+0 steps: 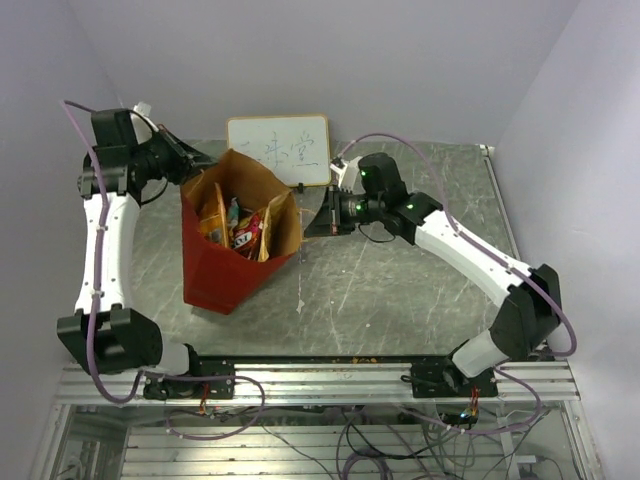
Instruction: Take the snacks out of the paper bag
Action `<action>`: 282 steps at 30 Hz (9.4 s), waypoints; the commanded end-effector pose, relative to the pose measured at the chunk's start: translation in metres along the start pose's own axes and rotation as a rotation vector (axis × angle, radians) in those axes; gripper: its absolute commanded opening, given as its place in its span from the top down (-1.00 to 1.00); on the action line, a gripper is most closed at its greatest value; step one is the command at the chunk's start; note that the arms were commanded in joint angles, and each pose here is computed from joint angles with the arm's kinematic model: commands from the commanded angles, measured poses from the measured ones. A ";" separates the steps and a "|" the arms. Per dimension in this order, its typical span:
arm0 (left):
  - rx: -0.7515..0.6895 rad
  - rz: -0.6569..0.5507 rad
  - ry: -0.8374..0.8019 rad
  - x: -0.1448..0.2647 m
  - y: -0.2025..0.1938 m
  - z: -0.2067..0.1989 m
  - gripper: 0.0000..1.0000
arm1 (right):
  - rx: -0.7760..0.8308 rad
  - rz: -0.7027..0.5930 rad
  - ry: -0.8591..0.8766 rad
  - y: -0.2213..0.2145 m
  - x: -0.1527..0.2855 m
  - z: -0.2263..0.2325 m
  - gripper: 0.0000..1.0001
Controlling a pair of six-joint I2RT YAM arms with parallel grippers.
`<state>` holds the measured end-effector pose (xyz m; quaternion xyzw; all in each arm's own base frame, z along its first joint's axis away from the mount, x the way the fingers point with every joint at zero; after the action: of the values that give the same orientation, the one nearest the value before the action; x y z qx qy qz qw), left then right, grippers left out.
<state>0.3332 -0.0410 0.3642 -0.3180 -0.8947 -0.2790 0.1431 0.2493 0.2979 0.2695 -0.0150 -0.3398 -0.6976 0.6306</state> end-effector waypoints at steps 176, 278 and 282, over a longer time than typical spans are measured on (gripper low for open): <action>-0.032 -0.082 0.042 0.033 -0.003 -0.023 0.86 | -0.189 -0.170 0.025 0.012 0.119 0.013 1.00; -0.008 -0.095 -0.126 0.032 -0.056 -0.066 0.86 | -0.045 0.257 -0.436 -0.032 0.024 -0.077 0.52; -0.009 -0.067 -0.138 0.035 -0.063 -0.067 0.86 | -0.054 0.242 -0.426 -0.035 0.042 -0.060 0.31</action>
<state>0.2812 -0.0986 0.3897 -0.3067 -0.9067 -0.2680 0.1094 0.2462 0.2459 0.2162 -0.2150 -0.4215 -0.6141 0.6317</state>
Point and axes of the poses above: each gripper's point midway between its finger pads, its own x axis back along the fingers, its own z axis along the line the jaws close on, y = z × x, the point moved 6 cm from there along x, back along the fingers, and after that the axes turned 4 degrees about -x, right-handed, at the moved point
